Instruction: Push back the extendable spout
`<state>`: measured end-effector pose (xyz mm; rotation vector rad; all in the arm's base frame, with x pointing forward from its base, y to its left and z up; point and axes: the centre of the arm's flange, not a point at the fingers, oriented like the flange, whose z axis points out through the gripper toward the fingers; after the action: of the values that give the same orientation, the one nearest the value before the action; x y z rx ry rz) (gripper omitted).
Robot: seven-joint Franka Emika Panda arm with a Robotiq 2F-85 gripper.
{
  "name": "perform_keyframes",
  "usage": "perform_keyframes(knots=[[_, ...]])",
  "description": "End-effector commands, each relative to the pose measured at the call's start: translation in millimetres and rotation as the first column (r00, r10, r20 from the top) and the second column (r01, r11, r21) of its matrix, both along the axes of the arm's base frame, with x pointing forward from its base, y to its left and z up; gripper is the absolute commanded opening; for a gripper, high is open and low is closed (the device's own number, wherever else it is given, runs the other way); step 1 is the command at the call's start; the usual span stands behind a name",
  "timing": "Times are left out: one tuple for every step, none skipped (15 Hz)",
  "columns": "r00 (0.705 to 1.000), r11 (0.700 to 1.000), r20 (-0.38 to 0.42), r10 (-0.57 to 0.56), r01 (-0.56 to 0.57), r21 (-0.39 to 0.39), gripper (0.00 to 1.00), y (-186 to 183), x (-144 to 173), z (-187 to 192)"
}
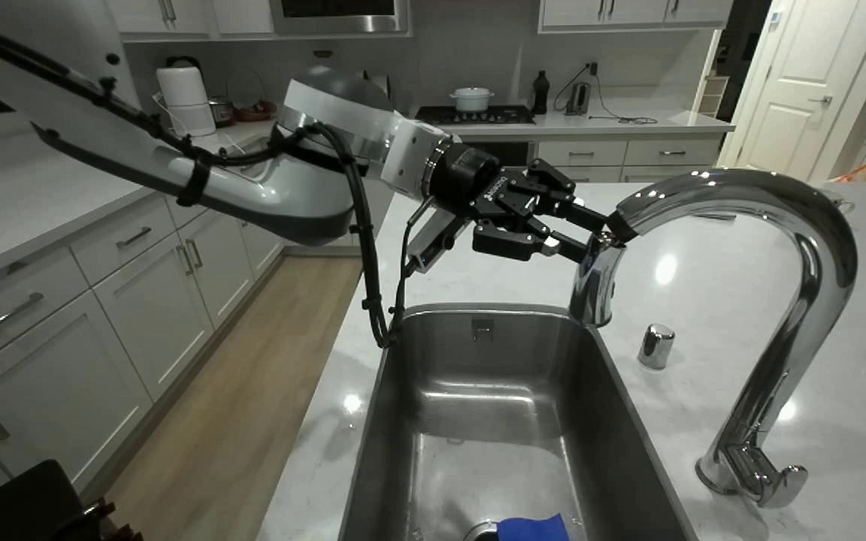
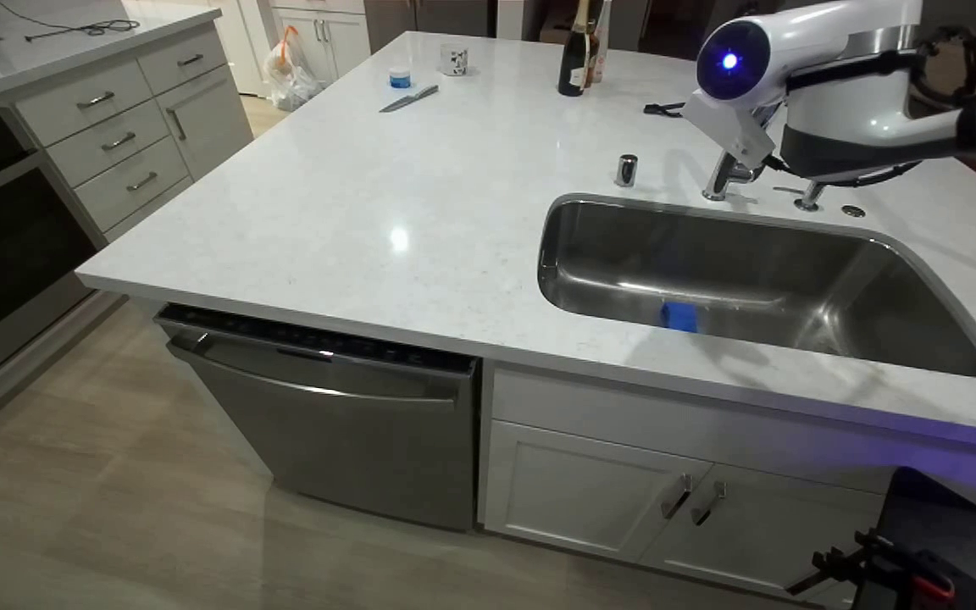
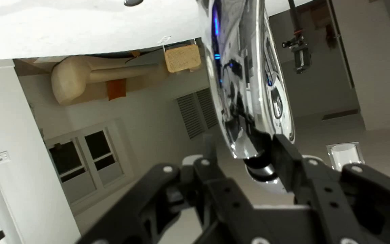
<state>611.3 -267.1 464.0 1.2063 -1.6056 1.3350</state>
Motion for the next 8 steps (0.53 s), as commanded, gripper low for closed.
perform_keyframes(knots=[[1.0, 1.0, -0.01, -0.022, 0.023, 0.019, 0.72, -6, -2, 2], [1.0, 0.999, -0.031, -0.004, 0.005, 0.043, 0.74, -5, -1, -1], [0.998, 0.997, -0.058, 0.021, -0.016, 0.08, 0.8, -4, 0, -7], [0.994, 0.99, -0.081, 0.068, -0.057, 0.128, 0.88, -2, 2, -14], [0.988, 0.98, -0.103, 0.117, -0.098, 0.172, 0.95, 3, 6, -24], [0.979, 0.97, -0.129, 0.158, -0.129, 0.208, 1.0, 7, 10, -32], [0.968, 0.955, -0.145, 0.206, -0.166, 0.245, 1.0, 14, 12, -39], [0.954, 0.941, -0.169, 0.246, -0.193, 0.279, 1.0, 20, 13, -45]])
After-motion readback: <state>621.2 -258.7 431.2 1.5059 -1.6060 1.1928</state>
